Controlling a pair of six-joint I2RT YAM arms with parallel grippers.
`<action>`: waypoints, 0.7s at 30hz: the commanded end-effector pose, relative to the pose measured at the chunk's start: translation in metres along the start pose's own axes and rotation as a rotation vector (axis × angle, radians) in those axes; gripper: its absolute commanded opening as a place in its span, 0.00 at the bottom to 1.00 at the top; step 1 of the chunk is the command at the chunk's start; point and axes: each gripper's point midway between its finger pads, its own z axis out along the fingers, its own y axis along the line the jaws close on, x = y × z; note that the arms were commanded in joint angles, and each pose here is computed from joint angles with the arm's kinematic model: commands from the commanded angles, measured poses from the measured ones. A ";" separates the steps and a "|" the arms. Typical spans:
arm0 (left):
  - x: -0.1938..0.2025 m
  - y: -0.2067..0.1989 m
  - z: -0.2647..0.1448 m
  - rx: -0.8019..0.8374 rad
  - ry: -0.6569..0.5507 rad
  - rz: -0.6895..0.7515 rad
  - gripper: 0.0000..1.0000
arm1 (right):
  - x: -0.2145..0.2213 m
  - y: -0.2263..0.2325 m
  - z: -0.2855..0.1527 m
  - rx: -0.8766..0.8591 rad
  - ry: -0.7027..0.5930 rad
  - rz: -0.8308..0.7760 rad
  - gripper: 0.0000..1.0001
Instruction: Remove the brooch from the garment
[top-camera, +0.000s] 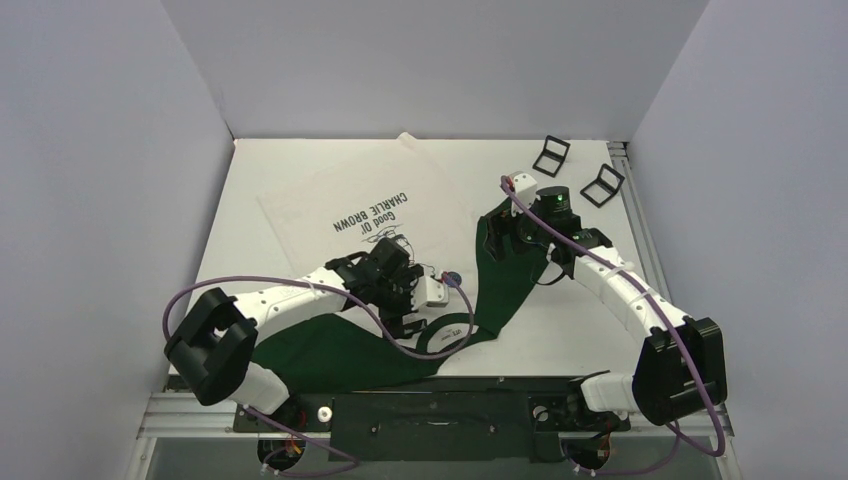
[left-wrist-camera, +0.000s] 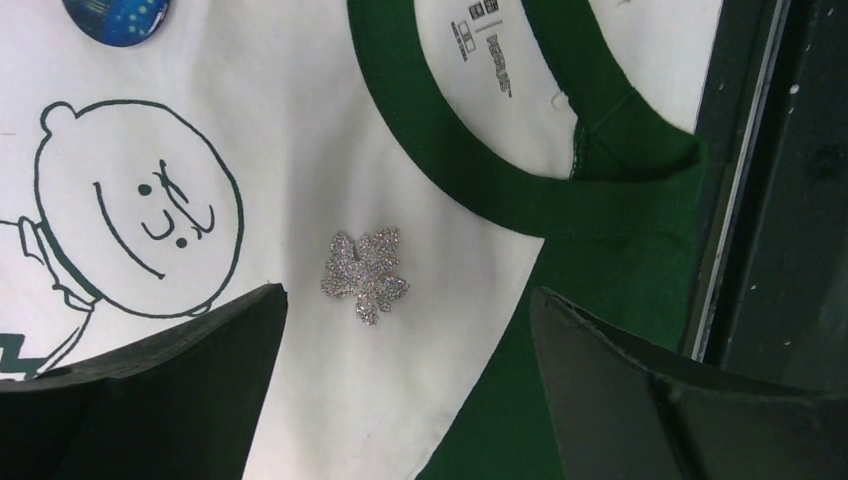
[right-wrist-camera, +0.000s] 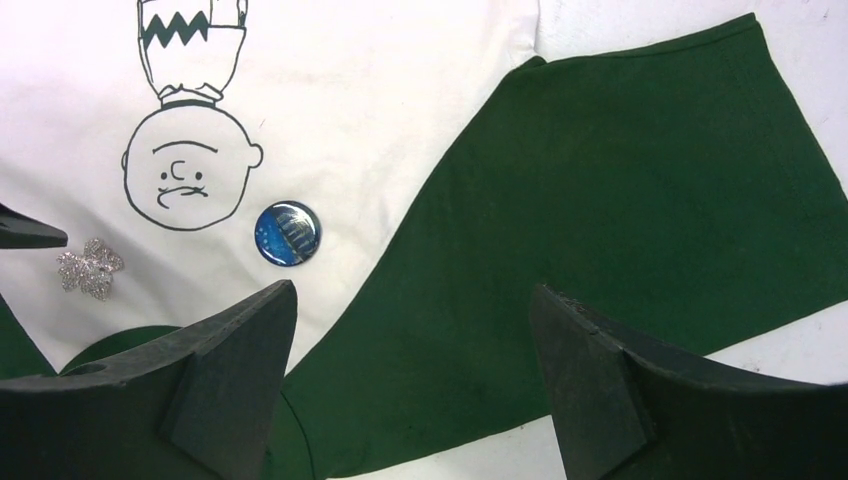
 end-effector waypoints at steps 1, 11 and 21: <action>-0.004 -0.001 0.009 -0.027 0.007 0.068 0.85 | -0.008 0.004 0.005 -0.014 -0.040 0.005 0.82; 0.004 0.007 0.018 -0.133 0.046 0.114 0.62 | -0.001 0.011 0.010 -0.071 -0.004 -0.001 0.82; 0.005 0.034 0.017 -0.269 0.060 0.101 0.48 | 0.002 0.013 0.010 -0.083 0.008 -0.006 0.82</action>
